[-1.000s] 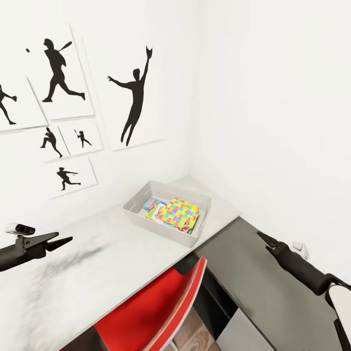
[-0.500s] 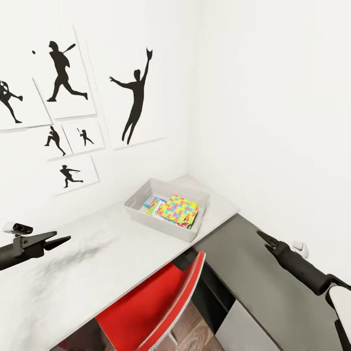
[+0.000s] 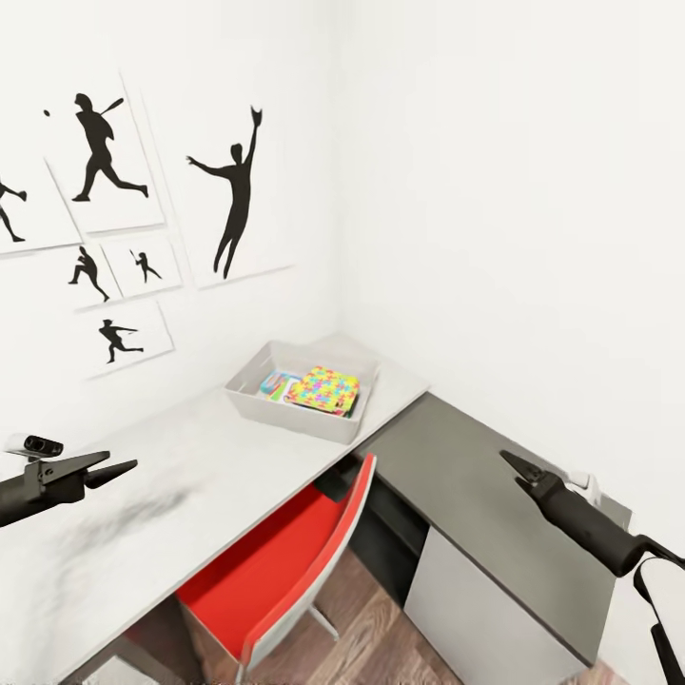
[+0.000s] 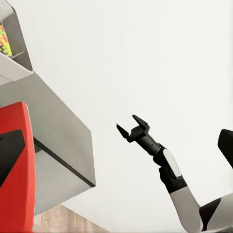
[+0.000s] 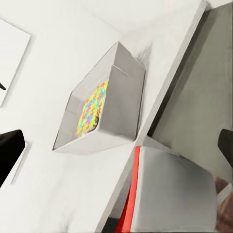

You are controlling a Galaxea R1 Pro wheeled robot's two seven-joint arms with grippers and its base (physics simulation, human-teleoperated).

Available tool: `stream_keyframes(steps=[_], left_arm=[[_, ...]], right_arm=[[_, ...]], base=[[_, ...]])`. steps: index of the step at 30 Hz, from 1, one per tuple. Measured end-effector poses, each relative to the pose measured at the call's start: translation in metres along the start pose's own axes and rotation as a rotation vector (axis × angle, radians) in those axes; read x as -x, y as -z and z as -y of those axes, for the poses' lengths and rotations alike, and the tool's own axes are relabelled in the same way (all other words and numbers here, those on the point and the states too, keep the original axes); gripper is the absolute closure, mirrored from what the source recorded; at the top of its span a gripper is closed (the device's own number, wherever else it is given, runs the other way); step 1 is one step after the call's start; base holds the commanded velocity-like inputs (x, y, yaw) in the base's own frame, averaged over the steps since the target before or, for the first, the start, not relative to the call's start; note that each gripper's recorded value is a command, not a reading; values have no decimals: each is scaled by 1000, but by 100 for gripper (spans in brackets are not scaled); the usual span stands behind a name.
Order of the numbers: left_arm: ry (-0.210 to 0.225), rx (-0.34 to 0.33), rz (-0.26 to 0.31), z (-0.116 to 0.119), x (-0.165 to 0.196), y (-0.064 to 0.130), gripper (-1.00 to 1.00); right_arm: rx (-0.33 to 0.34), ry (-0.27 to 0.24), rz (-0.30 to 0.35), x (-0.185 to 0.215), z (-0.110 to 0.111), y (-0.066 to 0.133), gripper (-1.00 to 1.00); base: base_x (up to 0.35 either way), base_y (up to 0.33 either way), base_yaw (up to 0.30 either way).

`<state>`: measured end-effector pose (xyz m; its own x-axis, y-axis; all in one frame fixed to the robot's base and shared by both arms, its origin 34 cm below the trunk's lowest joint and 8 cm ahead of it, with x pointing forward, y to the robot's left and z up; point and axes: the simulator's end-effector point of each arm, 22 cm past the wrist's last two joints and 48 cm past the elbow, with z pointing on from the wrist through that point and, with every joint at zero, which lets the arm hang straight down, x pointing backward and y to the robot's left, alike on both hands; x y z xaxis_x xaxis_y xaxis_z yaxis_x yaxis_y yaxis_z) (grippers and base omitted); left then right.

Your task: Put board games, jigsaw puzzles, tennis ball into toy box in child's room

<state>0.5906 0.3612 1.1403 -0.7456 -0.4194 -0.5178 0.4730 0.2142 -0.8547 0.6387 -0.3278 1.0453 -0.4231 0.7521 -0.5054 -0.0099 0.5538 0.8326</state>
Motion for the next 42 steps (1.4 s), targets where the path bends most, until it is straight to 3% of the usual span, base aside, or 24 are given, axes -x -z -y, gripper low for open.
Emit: stream_keyframes(steps=[20, 42], left_arm=[[-28, -5, 19, 12, 8, 6, -100], [-55, 1, 26, 23, 15, 14, -100]], right_arm=[[15, 7, 13, 5, -9, 3, -100], [19, 5, 22, 8, -12, 6, -100]], base=[[-172, 118, -245], [-281, 105, -243]])
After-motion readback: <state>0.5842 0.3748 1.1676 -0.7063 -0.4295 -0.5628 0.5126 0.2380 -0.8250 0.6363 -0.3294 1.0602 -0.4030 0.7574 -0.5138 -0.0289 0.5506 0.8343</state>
